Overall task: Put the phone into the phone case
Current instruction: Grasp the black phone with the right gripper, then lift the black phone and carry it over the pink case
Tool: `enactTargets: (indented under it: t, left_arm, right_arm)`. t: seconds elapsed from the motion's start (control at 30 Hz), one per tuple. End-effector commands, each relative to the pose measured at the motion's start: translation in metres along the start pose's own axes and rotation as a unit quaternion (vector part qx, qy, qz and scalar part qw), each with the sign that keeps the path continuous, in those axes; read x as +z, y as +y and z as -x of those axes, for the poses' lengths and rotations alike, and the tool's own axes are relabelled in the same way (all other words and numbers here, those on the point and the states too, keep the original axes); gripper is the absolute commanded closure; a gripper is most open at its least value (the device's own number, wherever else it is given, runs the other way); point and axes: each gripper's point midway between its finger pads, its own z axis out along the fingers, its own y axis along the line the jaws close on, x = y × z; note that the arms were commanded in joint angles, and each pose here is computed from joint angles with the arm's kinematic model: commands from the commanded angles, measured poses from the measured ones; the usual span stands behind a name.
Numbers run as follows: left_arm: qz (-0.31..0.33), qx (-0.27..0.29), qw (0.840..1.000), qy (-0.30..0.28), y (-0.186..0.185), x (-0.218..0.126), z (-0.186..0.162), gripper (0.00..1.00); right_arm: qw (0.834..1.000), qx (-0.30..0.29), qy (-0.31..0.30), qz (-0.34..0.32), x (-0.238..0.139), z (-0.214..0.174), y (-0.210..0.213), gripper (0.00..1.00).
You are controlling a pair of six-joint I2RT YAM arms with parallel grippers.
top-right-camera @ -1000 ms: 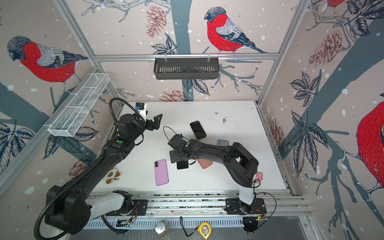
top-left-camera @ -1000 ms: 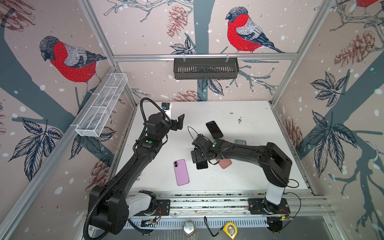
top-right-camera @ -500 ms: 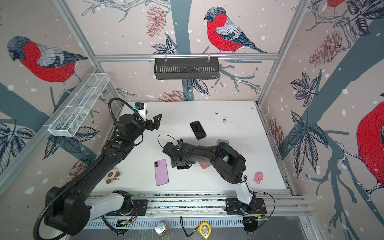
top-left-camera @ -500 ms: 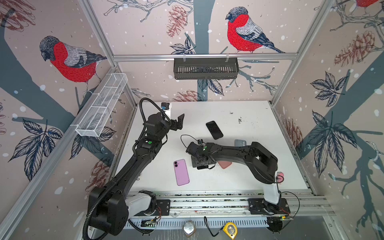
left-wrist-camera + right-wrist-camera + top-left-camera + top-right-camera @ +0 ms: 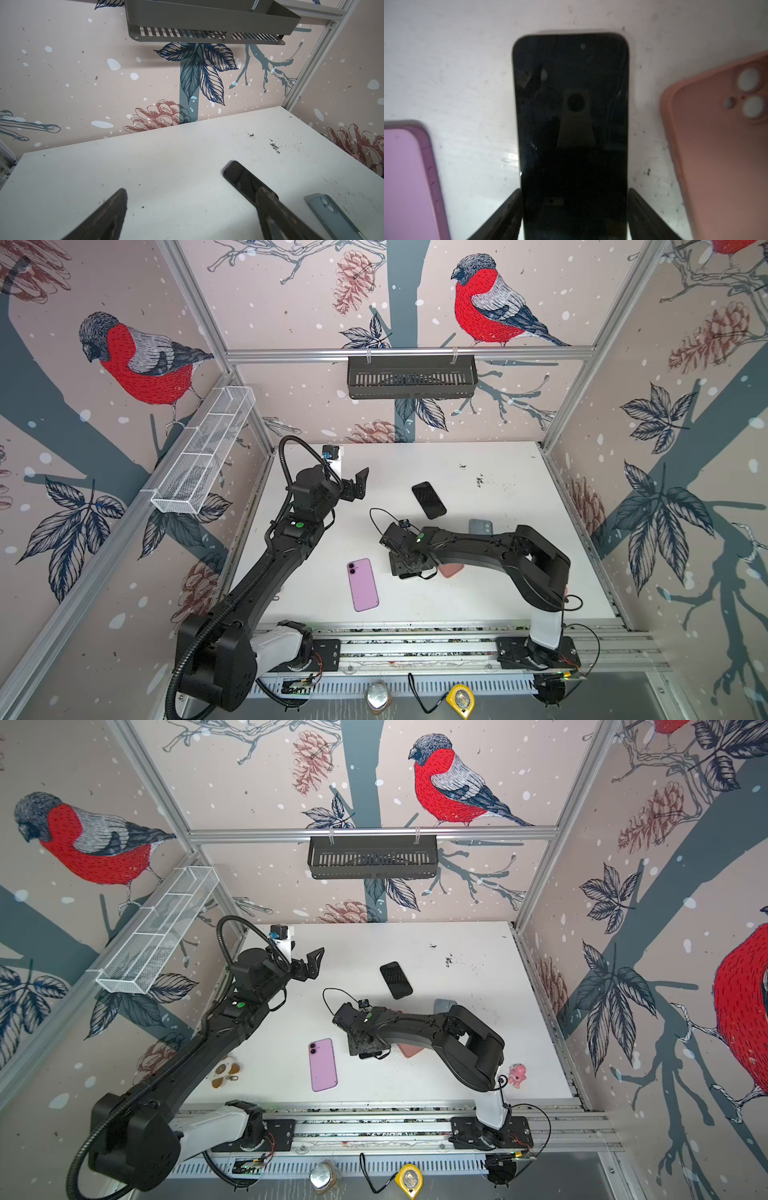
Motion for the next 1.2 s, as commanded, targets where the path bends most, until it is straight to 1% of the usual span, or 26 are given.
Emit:
enactTargets:
  t: [0.0,0.1,0.2,0.27,0.33,0.43,0.53,0.67,0.77,0.9,1.03,1.17]
  left_arm:
    - [-0.003,0.005,1.000,-0.014,-0.001,-0.001,0.007,0.04]
    - [-0.002,0.005,1.000,-0.014,0.000,0.000,0.007,0.04]
    - [-0.003,0.006,1.000,-0.014,-0.001,-0.001,0.007,0.04]
    - [-0.003,0.006,1.000,-0.015,-0.001,-0.001,0.007,0.04]
    - [-0.005,0.007,1.000,-0.016,-0.001,-0.001,0.008,0.04]
    - [-0.006,0.009,1.000,-0.017,-0.002,-0.001,0.009,0.04]
    - [-0.006,0.010,1.000,-0.017,-0.002,-0.001,0.008,0.04]
    - [-0.004,0.010,1.000,-0.017,-0.001,-0.001,0.008,0.04]
    - [-0.003,0.010,1.000,-0.016,-0.001,-0.001,0.007,0.04]
    - [-0.005,0.010,1.000,-0.015,-0.001,0.000,0.007,0.04]
    - [-0.004,0.010,1.000,-0.013,-0.001,0.000,0.005,0.04]
    - [-0.004,0.011,1.000,-0.014,-0.001,0.000,0.006,0.04]
  right_arm:
    - [0.996,-0.069,-0.035,0.044,-0.026,0.017,0.007,0.25]
    - [0.987,-0.117,-0.050,0.094,-0.048,0.024,0.002,0.26]
    - [0.978,-0.158,-0.059,0.123,-0.059,0.027,-0.016,0.30]
    - [0.975,-0.180,-0.070,0.109,-0.063,0.028,-0.039,0.34]
    - [0.972,-0.207,-0.070,0.090,-0.062,0.026,-0.056,0.34]
    - [0.970,-0.228,-0.069,0.040,-0.060,0.026,-0.084,0.34]
    - [0.972,-0.229,-0.060,0.003,-0.052,0.025,-0.103,0.34]
    - [0.973,-0.227,-0.039,-0.001,-0.038,0.016,-0.113,0.33]
    - [0.973,-0.230,-0.034,0.006,-0.031,0.012,-0.115,0.33]
    - [0.968,-0.245,-0.049,0.028,-0.028,0.015,-0.108,0.32]
    - [0.967,-0.250,-0.052,0.022,-0.021,0.018,-0.112,0.31]
    - [0.963,-0.262,-0.054,0.028,-0.019,0.019,-0.112,0.25]
